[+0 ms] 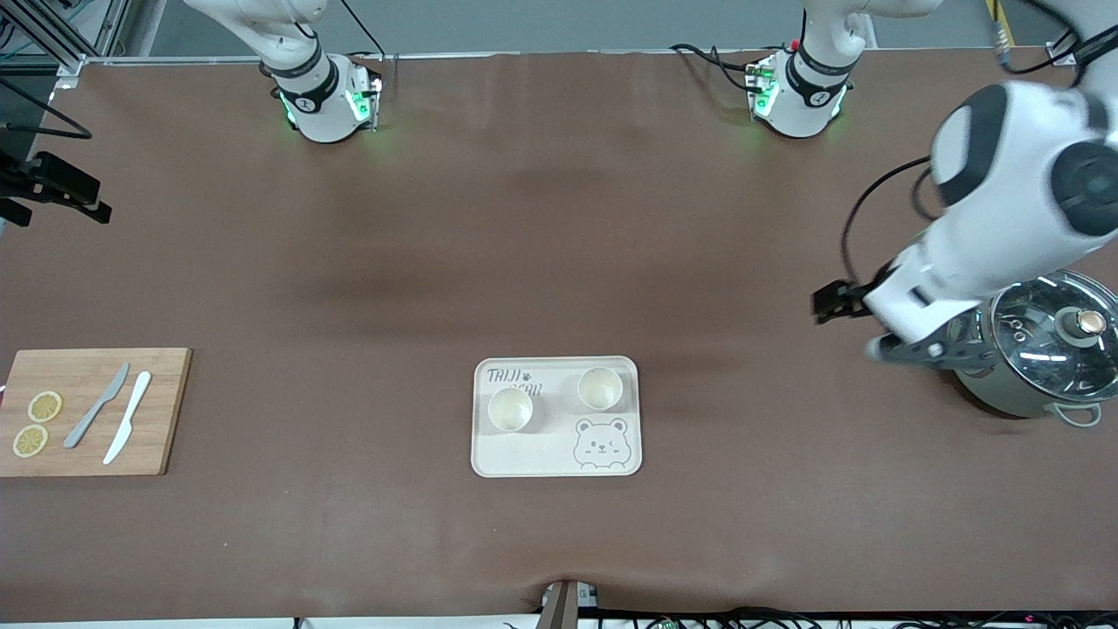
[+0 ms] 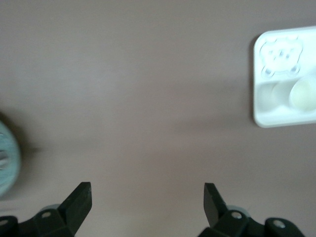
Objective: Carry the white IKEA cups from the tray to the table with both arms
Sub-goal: 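Reach the left gripper down to the white cup on the tray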
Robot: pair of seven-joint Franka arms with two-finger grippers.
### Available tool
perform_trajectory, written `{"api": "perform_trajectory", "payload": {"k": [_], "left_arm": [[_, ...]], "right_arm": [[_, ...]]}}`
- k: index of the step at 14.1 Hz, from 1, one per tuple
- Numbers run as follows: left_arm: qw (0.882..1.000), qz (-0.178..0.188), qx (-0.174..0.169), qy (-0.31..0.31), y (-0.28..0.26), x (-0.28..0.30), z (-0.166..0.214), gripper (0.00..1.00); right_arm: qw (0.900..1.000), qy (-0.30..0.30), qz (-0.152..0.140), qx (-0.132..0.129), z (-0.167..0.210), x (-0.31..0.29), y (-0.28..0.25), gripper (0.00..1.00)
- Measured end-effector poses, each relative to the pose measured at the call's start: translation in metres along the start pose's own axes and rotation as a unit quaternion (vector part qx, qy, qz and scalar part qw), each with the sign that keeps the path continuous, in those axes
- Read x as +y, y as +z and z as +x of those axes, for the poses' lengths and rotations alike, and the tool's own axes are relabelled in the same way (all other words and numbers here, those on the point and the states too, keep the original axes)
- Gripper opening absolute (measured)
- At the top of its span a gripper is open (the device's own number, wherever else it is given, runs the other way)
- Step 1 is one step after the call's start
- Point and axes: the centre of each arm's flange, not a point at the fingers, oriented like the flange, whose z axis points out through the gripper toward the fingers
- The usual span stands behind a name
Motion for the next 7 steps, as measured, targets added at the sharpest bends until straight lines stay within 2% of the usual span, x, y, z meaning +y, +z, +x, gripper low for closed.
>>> {"api": "perform_trajectory", "payload": {"k": [3, 7], "left_arm": [[0.999, 0.017, -0.009, -0.028, 0.057, 0.06, 0.033, 1.0], [0.998, 0.009, 0.018, -0.067, 0.127, 0.115, 0.052, 1.0]], "right_arm": [[1.0, 0.0, 0.0, -0.002, 0.001, 0.0, 0.001, 1.0], [1.0, -0.003, 0.001, -0.006, 0.004, -0.003, 0.006, 1.0]]}}
